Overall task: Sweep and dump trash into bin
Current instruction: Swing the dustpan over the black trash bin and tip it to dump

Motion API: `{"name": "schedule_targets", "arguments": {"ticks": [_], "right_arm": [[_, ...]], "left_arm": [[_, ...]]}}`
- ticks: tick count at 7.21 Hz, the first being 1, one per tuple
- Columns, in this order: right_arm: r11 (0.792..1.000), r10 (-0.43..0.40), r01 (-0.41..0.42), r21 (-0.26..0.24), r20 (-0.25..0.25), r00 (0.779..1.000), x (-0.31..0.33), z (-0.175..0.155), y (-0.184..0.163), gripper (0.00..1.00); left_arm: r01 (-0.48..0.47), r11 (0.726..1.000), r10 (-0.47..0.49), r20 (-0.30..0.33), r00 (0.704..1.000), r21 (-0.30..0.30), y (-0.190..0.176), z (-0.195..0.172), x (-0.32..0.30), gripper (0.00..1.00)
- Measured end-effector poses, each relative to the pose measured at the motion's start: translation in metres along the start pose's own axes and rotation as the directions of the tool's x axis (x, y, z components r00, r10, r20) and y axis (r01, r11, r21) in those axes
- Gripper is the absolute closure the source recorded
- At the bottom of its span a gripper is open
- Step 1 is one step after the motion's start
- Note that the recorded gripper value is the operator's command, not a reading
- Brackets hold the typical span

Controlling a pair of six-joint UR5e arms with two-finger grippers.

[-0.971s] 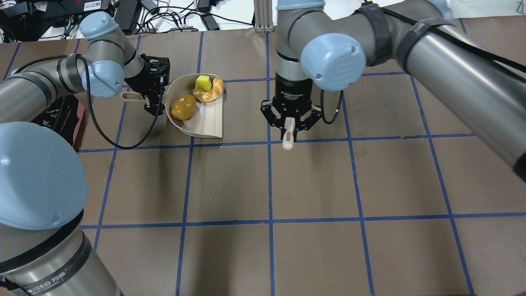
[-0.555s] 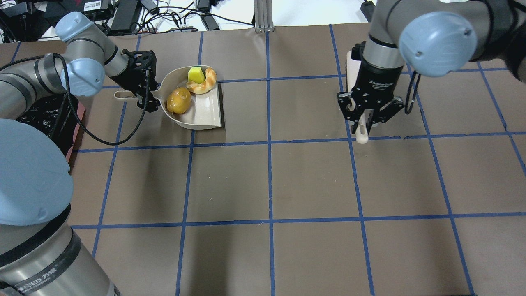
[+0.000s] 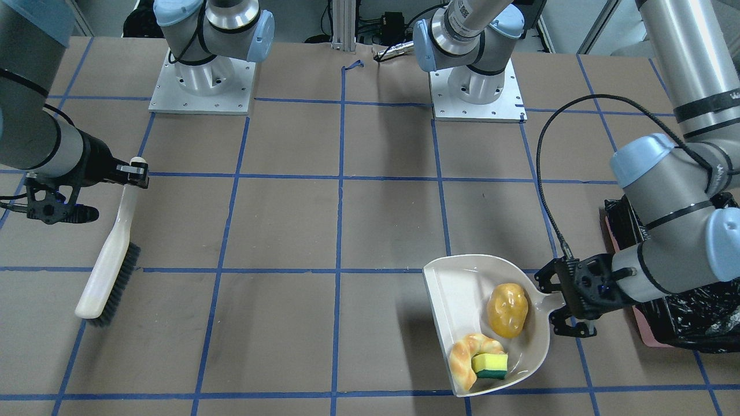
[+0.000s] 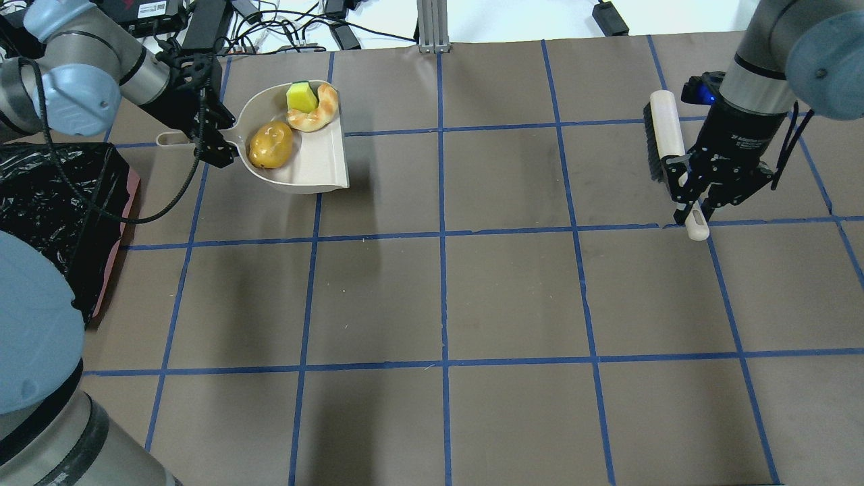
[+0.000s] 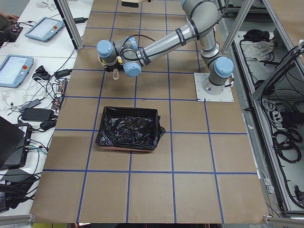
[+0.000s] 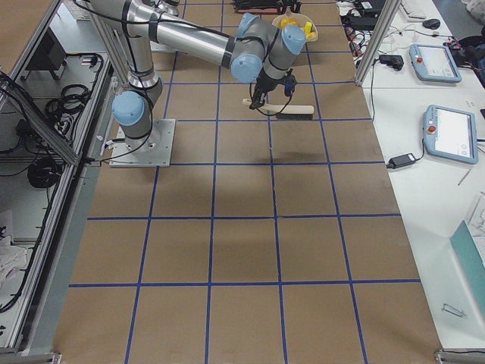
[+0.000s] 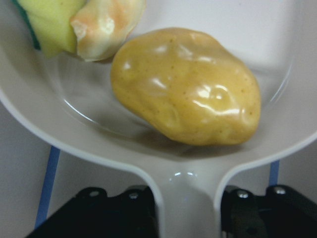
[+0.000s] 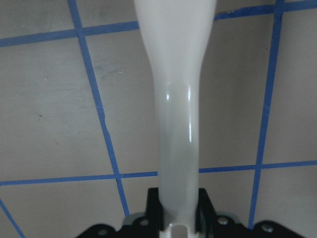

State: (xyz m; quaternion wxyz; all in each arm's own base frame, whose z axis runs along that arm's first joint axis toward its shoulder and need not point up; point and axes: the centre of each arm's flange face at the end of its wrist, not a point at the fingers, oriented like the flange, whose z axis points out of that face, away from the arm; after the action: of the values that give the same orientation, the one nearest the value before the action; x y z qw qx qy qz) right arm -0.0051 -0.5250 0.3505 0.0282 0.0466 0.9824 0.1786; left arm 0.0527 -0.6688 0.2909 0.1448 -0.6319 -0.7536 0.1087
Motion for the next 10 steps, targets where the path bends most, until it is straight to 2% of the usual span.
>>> {"name": "schedule_targets", "arguments": {"ticks": [3,5,6,7,10], "right_arm": [[1.0,-0.007,0.007,-0.02,-0.025,1.0,0.062,0.02,-0.017,1.0],[1.0,-0.01,0.012,0.027,-0.068,0.998,0.083,0.036,-0.058,1.0],[0.999,-0.017,0.02,0.036,-0.095,0.995,0.088,0.042,-0.08,1.0],[0.999,-0.033,0.036,0.024,-0.103,0.994,0.088,0.049,-0.094,0.99],[0.995,-0.101,0.101,-0.009,-0.121,0.988,0.059,0.061,-0.107,1.0]], "left_arm": [[-0.053,0.998,0.053,-0.011,0.999,-0.046,0.102,-0.09,0.021,1.0],[-0.08,0.993,0.08,-0.011,0.997,-0.088,0.175,-0.133,0.046,1.0],[-0.081,0.991,0.08,-0.016,0.997,-0.109,0.209,-0.156,0.062,1.0],[-0.08,0.987,0.077,-0.023,0.997,-0.138,0.237,-0.183,0.08,1.0],[-0.051,0.974,0.044,-0.037,0.998,-0.219,0.308,-0.25,0.134,1.0]]}}
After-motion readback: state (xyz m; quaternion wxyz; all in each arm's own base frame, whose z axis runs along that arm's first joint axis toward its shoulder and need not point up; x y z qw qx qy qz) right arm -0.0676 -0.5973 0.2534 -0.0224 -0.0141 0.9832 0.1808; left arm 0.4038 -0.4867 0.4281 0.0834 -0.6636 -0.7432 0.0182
